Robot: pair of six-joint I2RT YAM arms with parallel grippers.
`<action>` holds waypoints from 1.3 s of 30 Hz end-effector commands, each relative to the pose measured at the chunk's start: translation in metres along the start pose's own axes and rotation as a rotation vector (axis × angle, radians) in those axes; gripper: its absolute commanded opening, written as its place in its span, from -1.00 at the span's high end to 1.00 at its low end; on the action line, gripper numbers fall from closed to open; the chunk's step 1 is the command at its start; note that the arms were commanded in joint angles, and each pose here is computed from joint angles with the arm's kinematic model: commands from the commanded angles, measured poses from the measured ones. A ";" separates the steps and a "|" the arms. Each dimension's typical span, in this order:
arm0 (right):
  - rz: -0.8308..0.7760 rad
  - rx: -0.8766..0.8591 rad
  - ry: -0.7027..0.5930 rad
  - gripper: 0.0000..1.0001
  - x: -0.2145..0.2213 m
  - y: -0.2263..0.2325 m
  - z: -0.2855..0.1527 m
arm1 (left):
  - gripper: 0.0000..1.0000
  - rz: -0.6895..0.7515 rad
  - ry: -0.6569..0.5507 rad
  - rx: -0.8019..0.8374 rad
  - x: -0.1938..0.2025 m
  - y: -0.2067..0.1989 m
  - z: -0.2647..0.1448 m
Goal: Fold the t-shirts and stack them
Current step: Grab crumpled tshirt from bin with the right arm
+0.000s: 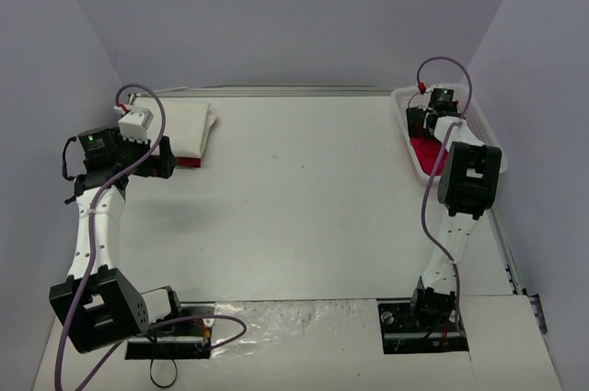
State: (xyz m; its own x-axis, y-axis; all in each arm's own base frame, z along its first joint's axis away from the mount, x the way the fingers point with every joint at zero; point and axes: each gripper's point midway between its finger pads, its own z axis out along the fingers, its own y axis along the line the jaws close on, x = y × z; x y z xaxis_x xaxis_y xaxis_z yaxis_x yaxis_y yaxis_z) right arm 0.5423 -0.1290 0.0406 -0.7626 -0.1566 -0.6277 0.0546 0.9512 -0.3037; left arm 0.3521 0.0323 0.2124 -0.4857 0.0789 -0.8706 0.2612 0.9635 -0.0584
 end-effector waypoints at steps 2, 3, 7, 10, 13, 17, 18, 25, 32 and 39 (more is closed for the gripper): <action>0.028 -0.071 0.100 -0.99 0.026 0.015 0.007 | -0.89 0.031 -0.011 0.007 -0.002 -0.001 -0.003; 0.027 -0.082 0.113 -0.86 0.030 0.017 0.009 | -0.89 0.031 -0.014 0.008 -0.002 -0.002 -0.003; 0.020 -0.095 0.157 0.35 0.047 0.022 0.013 | -0.89 0.027 -0.004 0.038 -0.001 -0.006 -0.001; 0.016 -0.097 0.153 1.00 0.046 0.022 0.007 | -0.89 0.017 0.016 0.057 0.002 -0.008 0.000; 0.009 -0.083 0.112 1.00 0.030 0.015 -0.011 | -0.89 0.011 0.029 0.070 0.004 -0.010 0.000; 0.000 -0.054 0.046 1.00 0.006 0.000 -0.041 | -0.89 0.016 0.019 0.077 0.001 -0.013 -0.003; -0.001 -0.049 0.011 1.00 -0.005 -0.005 -0.056 | -0.89 0.015 0.019 0.079 0.001 -0.014 -0.004; -0.008 -0.017 -0.119 1.00 -0.041 -0.025 -0.124 | -0.89 0.010 0.019 0.100 0.002 -0.018 -0.006; -0.024 -0.043 -0.204 1.00 -0.055 -0.026 -0.175 | -0.89 0.008 0.018 0.105 0.001 -0.019 -0.006; -0.052 -0.095 -0.273 1.00 -0.061 -0.013 -0.222 | -0.89 0.009 0.017 0.112 0.002 -0.021 -0.007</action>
State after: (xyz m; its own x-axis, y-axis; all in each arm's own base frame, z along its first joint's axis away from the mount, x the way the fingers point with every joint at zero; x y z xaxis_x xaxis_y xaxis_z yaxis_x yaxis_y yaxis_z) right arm 0.4587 -0.0903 0.2112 -0.6144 -0.2259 -0.7559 -0.0089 0.9600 -0.2797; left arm 0.3382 0.0167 0.1896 -0.5583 0.0693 -0.8267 0.3228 0.9361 -0.1395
